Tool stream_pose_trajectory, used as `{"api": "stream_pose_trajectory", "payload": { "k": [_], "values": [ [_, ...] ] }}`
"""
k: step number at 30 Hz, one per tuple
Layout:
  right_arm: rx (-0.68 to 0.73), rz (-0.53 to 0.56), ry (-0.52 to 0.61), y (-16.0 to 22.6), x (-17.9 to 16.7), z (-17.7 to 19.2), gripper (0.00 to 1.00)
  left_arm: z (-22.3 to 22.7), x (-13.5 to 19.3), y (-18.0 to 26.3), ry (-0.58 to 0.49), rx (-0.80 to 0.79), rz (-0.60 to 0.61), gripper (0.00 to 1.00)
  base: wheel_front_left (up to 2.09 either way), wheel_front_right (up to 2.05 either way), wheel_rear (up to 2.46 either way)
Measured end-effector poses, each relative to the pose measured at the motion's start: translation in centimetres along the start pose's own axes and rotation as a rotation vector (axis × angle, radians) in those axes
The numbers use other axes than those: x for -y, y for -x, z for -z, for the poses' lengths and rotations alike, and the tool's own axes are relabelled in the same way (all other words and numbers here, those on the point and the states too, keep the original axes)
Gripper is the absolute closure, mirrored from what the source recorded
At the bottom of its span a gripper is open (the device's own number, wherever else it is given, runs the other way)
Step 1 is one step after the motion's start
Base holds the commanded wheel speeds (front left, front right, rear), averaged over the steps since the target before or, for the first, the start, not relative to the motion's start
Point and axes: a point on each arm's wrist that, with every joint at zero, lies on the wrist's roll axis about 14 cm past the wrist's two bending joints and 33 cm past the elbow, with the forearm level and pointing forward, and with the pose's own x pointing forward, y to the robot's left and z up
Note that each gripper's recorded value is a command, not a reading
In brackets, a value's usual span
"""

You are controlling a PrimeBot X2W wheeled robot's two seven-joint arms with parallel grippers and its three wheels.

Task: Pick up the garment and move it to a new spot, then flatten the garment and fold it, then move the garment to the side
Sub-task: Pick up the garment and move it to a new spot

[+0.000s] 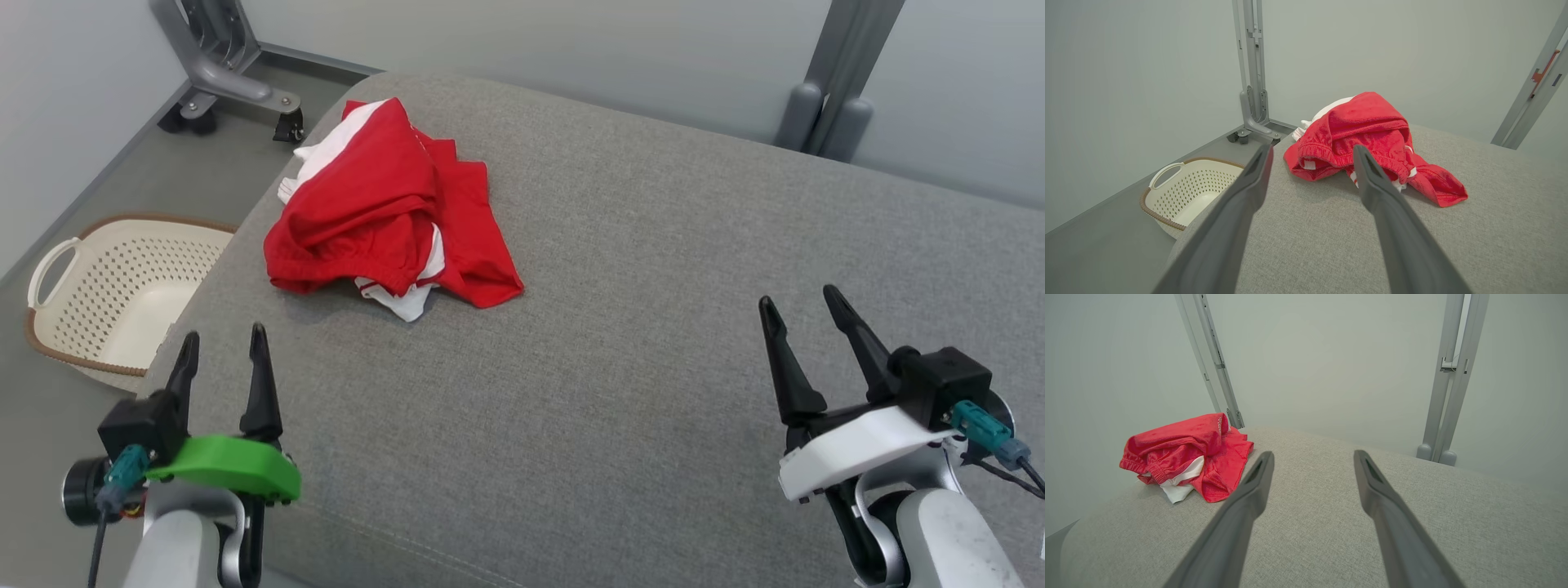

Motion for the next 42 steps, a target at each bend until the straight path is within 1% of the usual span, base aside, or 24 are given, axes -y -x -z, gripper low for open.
{"api": "stream_pose_trajectory", "payload": {
  "k": [6, 9, 13, 16, 20, 23, 24, 25, 26, 29, 32, 37, 42],
  "values": [
    [0.001, -0.006, 0.019, -1.7, 1.5, -0.2, 0.0, -0.7, 2.1, -4.9, -0.019, -0.034, 0.067, 0.0, 0.0, 0.0, 0.0],
    [0.003, -0.003, 0.024, -2.6, 2.5, -0.1, 0.0, -0.4, 2.6, -7.7, -0.051, -0.072, 0.086, 0.0, 0.0, 0.0, 0.0],
    [-0.014, 0.009, 0.021, -3.5, 4.1, 1.1, 0.0, 1.9, 2.6, -10.7, -0.086, -0.183, 0.09, 0.0, 0.0, 0.0, 0.0],
    [-0.034, 0.022, 0.009, -4.0, 5.3, 2.3, 0.0, 3.8, 1.9, -12.5, -0.105, -0.261, 0.066, 0.0, 0.0, 0.0, 0.0],
    [-0.07, 0.049, -0.009, -4.0, 6.8, 4.3, 0.0, 7.0, 0.3, -13.7, -0.126, -0.378, 0.014, 0.0, 0.0, 0.0, 0.0],
    [-0.092, 0.074, -0.013, -3.8, 8.0, 5.5, 0.0, 8.4, 0.0, -14.6, -0.13, -0.412, -0.005, 0.0, 0.0, 0.0, 0.0],
    [-0.101, 0.083, -0.012, -3.6, 8.4, 5.9, 0.0, 8.7, 0.1, -15.0, -0.131, -0.408, -0.007, 0.42, 0.0, 0.0, 0.0],
    [-0.107, 0.09, -0.01, -3.5, 8.7, 6.2, 0.0, 8.8, 0.1, -15.2, -0.131, -0.404, -0.008, 0.91, 0.0, 0.0, 0.0],
    [-0.109, 0.099, -0.008, -3.3, 9.1, 6.3, 0.0, 9.1, 0.2, -15.4, -0.13, -0.403, -0.009, 1.0, 0.0, 0.0, 0.0],
    [-0.111, 0.121, -0.004, -2.8, 9.7, 6.4, 0.0, 9.2, 0.3, -15.8, -0.126, -0.386, -0.007, 1.0, 0.0, 0.0, 0.0],
    [-0.095, 0.131, 0.01, -2.5, 9.8, 5.7, 0.0, 7.7, 0.0, -16.2, -0.126, -0.337, -0.013, 1.0, 0.0, 0.0, 0.0],
    [-0.063, 0.137, 0.023, -1.7, 9.2, 4.0, 0.0, 3.0, -0.6, -16.7, -0.134, -0.188, -0.028, 1.0, 0.0, 0.0, 0.0],
    [-0.037, 0.136, 0.037, -0.4, 8.0, 2.2, 0.0, -1.2, -0.1, -15.1, -0.122, -0.052, 0.0, 1.0, 0.0, 0.0, 0.0]
  ]
}}
